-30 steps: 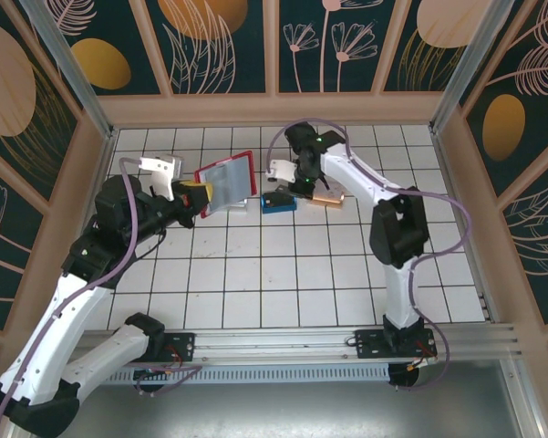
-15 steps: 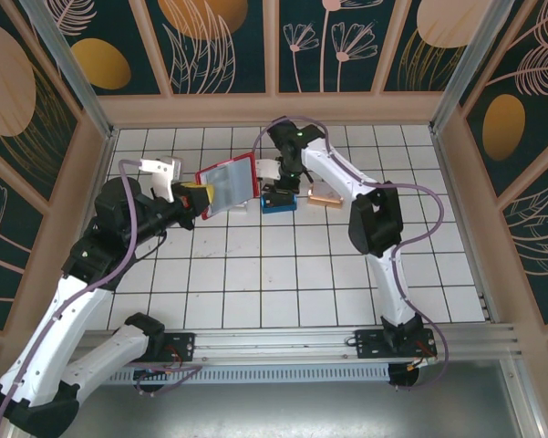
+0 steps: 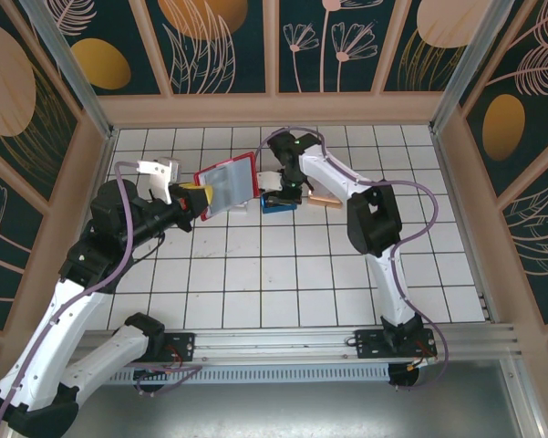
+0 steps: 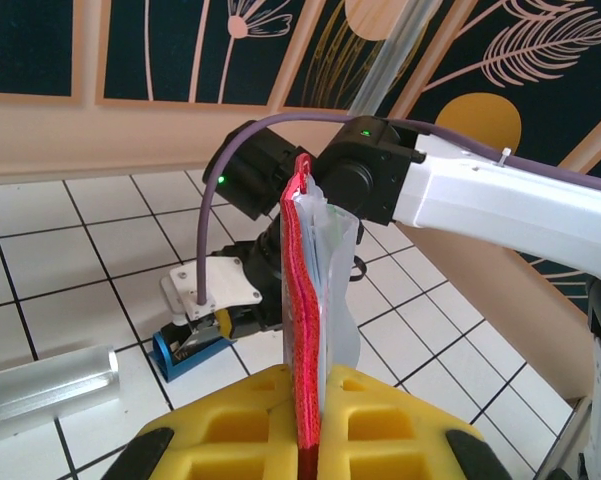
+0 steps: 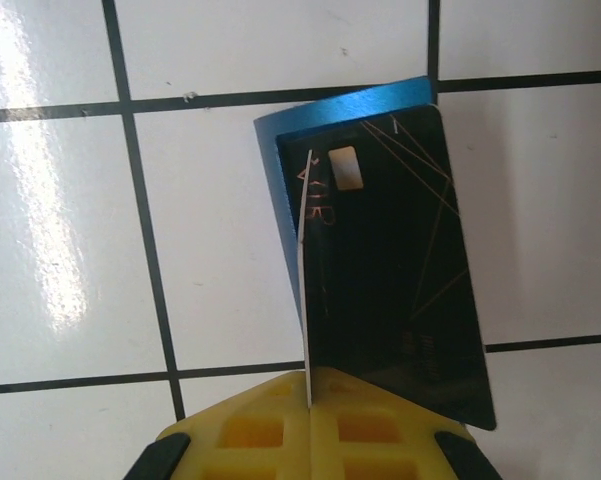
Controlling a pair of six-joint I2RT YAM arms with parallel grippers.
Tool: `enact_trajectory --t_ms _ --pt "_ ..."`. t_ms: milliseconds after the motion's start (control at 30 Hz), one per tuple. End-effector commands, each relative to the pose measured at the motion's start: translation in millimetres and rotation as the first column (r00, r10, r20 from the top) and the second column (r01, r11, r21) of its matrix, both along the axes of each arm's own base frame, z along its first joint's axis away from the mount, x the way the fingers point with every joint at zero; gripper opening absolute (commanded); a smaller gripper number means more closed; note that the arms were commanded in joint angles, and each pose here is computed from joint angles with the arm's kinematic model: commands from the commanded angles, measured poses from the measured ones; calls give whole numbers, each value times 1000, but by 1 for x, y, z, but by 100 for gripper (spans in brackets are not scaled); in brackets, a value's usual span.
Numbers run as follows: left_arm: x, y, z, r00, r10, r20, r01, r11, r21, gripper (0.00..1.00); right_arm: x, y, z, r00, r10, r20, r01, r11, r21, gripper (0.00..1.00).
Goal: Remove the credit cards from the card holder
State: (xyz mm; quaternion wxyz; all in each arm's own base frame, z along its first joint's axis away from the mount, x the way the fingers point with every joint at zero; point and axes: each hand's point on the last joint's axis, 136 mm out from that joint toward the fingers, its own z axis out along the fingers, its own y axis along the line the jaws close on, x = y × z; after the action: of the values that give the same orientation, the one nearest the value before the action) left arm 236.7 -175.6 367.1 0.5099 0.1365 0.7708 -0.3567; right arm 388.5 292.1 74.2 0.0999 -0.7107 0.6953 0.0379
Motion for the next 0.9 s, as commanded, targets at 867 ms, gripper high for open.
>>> enact_trajectory --t_ms 867 --pt "-11 5 28 997 -9 77 12 1000 -28 0 -1 20 5 995 58 84 -53 997 -63 31"
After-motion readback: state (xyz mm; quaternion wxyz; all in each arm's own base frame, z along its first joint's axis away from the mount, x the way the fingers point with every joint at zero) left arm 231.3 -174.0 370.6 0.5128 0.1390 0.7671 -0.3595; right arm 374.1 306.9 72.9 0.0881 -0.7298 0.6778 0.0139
